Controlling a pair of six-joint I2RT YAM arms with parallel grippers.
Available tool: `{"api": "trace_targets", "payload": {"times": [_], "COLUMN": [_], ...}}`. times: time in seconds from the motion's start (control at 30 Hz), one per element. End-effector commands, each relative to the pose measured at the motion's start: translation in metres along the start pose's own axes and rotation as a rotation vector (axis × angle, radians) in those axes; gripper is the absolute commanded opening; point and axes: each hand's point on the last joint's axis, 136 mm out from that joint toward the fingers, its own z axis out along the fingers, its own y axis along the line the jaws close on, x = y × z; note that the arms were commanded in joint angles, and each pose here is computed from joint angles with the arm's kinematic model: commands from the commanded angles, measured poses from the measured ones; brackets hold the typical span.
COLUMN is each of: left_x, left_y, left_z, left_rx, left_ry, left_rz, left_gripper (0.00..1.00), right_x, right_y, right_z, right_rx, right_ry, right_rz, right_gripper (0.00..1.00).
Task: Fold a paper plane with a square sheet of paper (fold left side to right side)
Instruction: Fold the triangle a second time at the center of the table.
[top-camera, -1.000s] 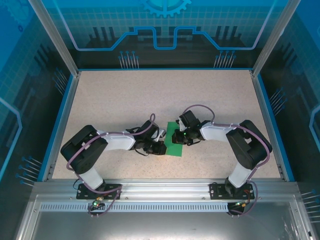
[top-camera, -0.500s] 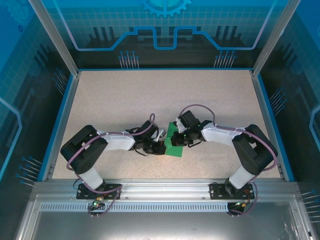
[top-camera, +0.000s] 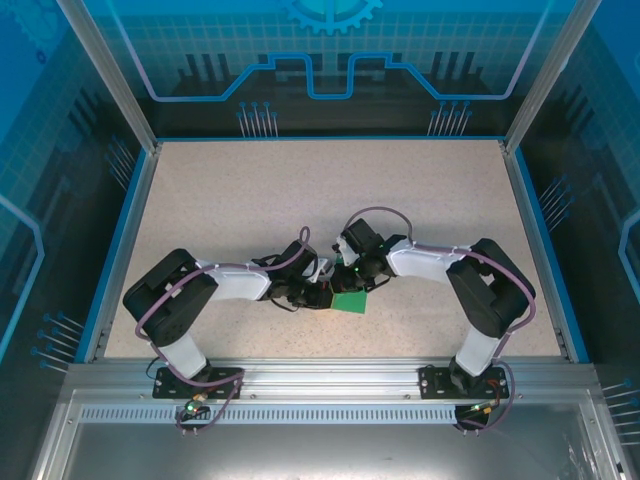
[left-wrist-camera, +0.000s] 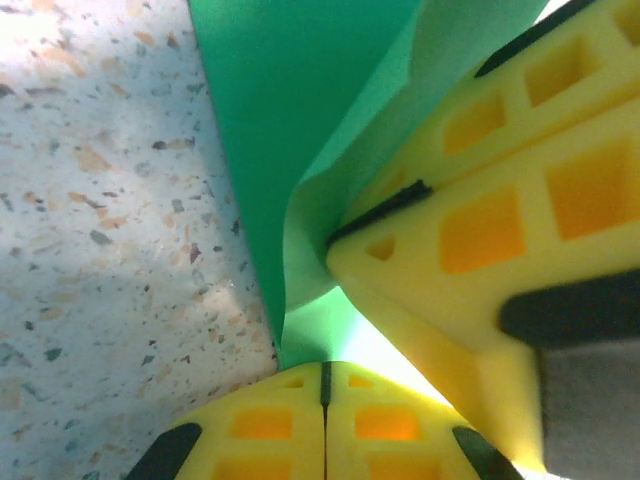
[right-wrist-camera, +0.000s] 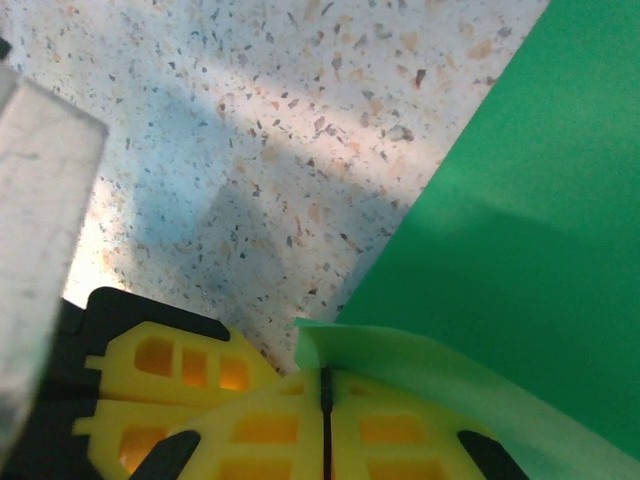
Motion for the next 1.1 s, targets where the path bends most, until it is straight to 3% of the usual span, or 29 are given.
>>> {"api": "trace_targets", "payload": {"times": [0.0,1.07], "left_x": [0.02,0.027], "left_y": [0.036,0.048], "left_z": [0.011,0.013], "left_rx": [-0.128,-0.176], "left_ry": [0.06,0.083], "left_rz": [-0.056,-0.078], "left_gripper": [0.06,0.05], "right_x": [0.019,0.035], "right_y": [-0.007,-0.042], "right_z": [0.009,-0.008], "right_rx": [0.046,0.084], "right_ry": [0.072,0.068], "right_rz": [-0.01,0.042], "right_gripper": [0.08,0.08]}}
